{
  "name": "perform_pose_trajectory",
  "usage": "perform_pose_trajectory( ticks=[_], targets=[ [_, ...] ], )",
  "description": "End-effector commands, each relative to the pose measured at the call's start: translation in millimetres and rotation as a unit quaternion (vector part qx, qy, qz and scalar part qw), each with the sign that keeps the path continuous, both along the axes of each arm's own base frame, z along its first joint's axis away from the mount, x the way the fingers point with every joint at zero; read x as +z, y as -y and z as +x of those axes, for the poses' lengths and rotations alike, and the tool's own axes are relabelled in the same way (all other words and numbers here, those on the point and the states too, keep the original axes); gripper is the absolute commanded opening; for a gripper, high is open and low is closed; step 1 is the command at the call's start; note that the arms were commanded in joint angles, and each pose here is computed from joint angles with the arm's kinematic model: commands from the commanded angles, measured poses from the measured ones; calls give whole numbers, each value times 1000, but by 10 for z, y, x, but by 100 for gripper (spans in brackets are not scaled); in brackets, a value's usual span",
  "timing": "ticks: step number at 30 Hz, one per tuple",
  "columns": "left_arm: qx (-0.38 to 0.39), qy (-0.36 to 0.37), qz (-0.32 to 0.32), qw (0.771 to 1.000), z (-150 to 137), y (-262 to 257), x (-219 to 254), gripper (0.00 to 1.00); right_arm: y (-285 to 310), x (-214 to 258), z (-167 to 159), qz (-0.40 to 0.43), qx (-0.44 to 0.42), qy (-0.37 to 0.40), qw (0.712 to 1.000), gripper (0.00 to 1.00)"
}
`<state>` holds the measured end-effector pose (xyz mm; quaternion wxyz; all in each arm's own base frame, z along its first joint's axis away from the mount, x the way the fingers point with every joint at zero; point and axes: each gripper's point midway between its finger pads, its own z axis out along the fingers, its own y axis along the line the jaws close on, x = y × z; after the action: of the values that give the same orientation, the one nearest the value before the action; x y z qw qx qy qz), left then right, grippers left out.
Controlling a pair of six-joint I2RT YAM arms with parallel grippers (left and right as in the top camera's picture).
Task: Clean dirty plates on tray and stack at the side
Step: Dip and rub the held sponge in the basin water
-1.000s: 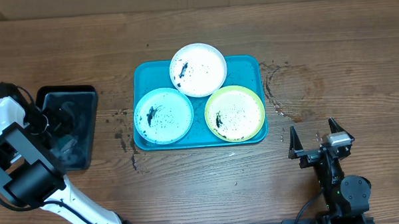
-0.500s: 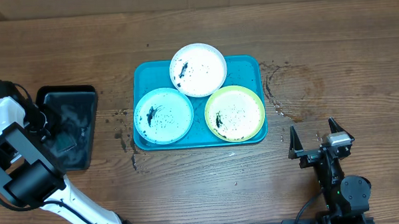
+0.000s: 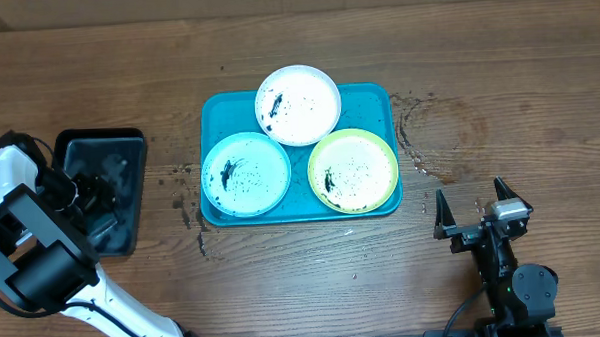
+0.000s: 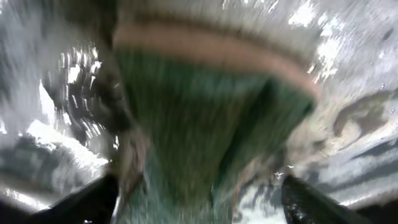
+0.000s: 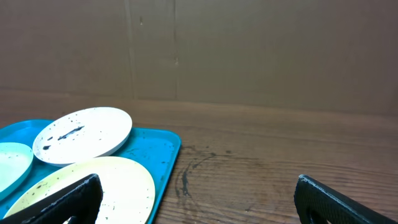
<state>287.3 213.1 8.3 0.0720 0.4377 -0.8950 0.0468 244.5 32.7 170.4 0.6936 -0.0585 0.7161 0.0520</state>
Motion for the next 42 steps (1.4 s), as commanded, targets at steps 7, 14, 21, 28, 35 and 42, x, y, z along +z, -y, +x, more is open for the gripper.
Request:
perform_pose_trajectory(
  ticks=[7, 14, 21, 28, 35, 42],
  targets=[
    [-5, -8, -17, 1000, -18, 85, -21, 4, -10, -27, 2, -2, 3, 0, 1000, 100],
    [-5, 14, -1, 1000, 88, 4, -43, 100, -10, -27, 2, -2, 3, 0, 1000, 100],
    [-6, 40, 20, 999, 214, -94, -61, 91, -10, -27, 2, -2, 3, 0, 1000, 100],
    [-6, 43, 22, 999, 234, -108, -55, 19, -10, -27, 2, -2, 3, 0, 1000, 100],
    [-5, 42, 21, 999, 288, -157, 219, 4, -10, -28, 2, -2, 3, 0, 1000, 100],
    [-3, 119, 16, 993, 669, -229, 992, 4, -10, -27, 2, -2, 3, 0, 1000, 100]
  ],
)
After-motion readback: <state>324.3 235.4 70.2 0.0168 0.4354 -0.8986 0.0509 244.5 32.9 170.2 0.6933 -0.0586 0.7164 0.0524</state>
